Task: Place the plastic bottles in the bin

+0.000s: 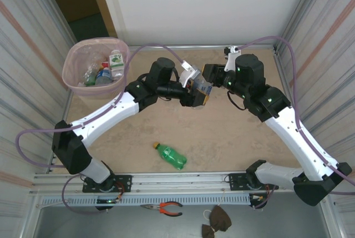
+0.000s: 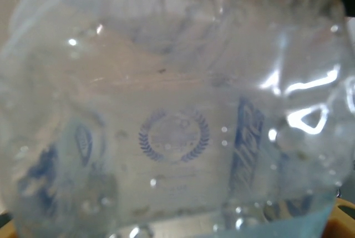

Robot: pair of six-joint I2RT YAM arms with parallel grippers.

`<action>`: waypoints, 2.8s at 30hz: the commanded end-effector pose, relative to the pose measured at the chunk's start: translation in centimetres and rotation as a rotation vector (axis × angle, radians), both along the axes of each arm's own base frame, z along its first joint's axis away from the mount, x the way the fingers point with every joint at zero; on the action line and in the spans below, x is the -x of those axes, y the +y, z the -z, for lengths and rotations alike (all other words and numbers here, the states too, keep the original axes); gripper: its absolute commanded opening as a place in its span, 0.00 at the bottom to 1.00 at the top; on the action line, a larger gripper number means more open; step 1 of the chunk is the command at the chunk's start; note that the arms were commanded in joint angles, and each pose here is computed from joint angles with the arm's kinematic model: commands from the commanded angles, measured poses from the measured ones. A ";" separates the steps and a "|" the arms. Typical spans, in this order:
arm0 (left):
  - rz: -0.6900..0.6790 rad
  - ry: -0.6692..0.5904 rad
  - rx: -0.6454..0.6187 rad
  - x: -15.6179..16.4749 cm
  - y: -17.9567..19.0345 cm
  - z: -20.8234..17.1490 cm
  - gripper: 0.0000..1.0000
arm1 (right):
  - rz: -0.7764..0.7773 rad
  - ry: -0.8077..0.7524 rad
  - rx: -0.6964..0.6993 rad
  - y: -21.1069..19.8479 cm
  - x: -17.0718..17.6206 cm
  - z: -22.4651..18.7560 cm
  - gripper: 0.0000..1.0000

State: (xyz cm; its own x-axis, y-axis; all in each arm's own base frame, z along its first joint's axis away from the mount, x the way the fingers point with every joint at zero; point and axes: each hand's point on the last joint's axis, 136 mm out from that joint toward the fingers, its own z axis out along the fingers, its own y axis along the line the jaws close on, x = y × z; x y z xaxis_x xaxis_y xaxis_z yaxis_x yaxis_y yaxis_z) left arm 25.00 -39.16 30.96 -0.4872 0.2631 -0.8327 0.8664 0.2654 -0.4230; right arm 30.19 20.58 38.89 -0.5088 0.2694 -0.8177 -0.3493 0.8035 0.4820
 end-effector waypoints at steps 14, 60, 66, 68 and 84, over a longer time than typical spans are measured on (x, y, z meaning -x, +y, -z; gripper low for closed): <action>-0.170 -0.055 -0.077 -3.2 6.2 -2.7 0.44 | 0.065 -0.039 -0.002 -3.1 1.0 -2.3 0.73; -1.112 0.089 -0.851 -13.6 48.7 0.3 0.48 | 0.083 0.017 0.032 -3.6 0.2 0.1 0.73; -1.136 0.099 -0.898 -13.4 49.6 0.7 0.57 | 0.087 0.018 0.031 -3.7 0.3 0.3 0.73; -1.153 0.074 -0.883 -13.3 49.5 -0.3 0.70 | 0.088 0.022 0.032 -3.7 0.2 0.5 0.73; -1.086 -0.043 -0.703 -13.5 46.2 -4.5 0.59 | 0.081 0.030 0.007 -3.4 0.3 0.6 0.73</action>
State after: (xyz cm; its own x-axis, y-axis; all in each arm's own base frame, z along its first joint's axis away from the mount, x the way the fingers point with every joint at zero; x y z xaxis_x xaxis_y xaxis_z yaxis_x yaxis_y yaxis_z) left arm 37.89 7.78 35.72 -0.7109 0.1230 -0.6924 0.0296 0.9889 0.1454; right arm 30.07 17.34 37.89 -0.5201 0.2895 -0.8035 -0.2609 0.8420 0.4722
